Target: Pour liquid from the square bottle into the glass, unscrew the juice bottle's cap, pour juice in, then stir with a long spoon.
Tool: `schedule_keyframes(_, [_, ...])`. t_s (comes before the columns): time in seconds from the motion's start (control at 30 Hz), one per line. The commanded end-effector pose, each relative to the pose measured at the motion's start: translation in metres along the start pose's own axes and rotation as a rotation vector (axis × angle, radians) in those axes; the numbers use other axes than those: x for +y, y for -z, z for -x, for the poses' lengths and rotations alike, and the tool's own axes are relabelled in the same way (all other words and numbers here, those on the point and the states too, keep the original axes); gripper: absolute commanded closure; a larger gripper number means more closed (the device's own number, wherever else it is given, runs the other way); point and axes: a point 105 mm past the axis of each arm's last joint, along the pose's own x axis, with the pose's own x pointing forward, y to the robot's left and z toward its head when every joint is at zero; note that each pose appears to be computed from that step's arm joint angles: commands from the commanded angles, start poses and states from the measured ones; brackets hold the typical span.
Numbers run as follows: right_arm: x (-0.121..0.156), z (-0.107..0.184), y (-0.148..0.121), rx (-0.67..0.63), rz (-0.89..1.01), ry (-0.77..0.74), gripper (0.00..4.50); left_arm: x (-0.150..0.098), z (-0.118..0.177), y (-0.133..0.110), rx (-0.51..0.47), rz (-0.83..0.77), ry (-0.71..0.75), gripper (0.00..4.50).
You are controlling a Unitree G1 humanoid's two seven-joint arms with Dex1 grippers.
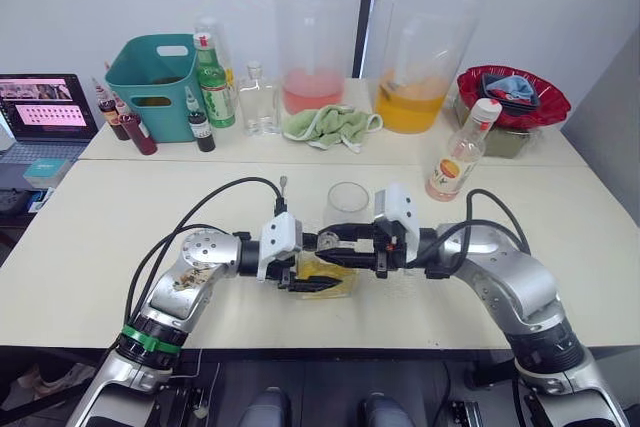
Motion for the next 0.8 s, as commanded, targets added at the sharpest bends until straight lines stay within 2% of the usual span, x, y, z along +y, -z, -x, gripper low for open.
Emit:
schedule_keyframes(0.03, [0.005,0.003,-0.025,-0.063,0.052,-0.036,3.44,-0.004,-0.006,-0.002,-0.009,-0.011,0.018,1.72])
schedule_keyframes(0.23, [0.006,0.012,-0.038,-0.096,0.070,-0.067,3.44,-0.004,-0.009,-0.001,-0.011,-0.003,0.023,1.72])
schedule_keyframes(0.37, [-0.010,0.032,-0.047,-0.102,0.090,0.001,3.44,-0.003,-0.010,0.000,-0.014,-0.001,0.019,1.72])
schedule_keyframes(0.5, [-0.041,0.083,-0.043,-0.043,0.095,0.178,3.44,-0.005,-0.011,-0.001,-0.026,0.003,0.028,1.72])
schedule_keyframes(0.67, [-0.065,0.150,-0.030,0.028,0.078,0.392,3.44,-0.004,-0.013,-0.002,-0.031,0.002,0.040,1.72])
schedule_keyframes(0.8, [-0.085,0.213,-0.005,0.047,0.045,0.645,3.44,-0.004,-0.015,-0.004,-0.050,-0.005,0.062,1.72])
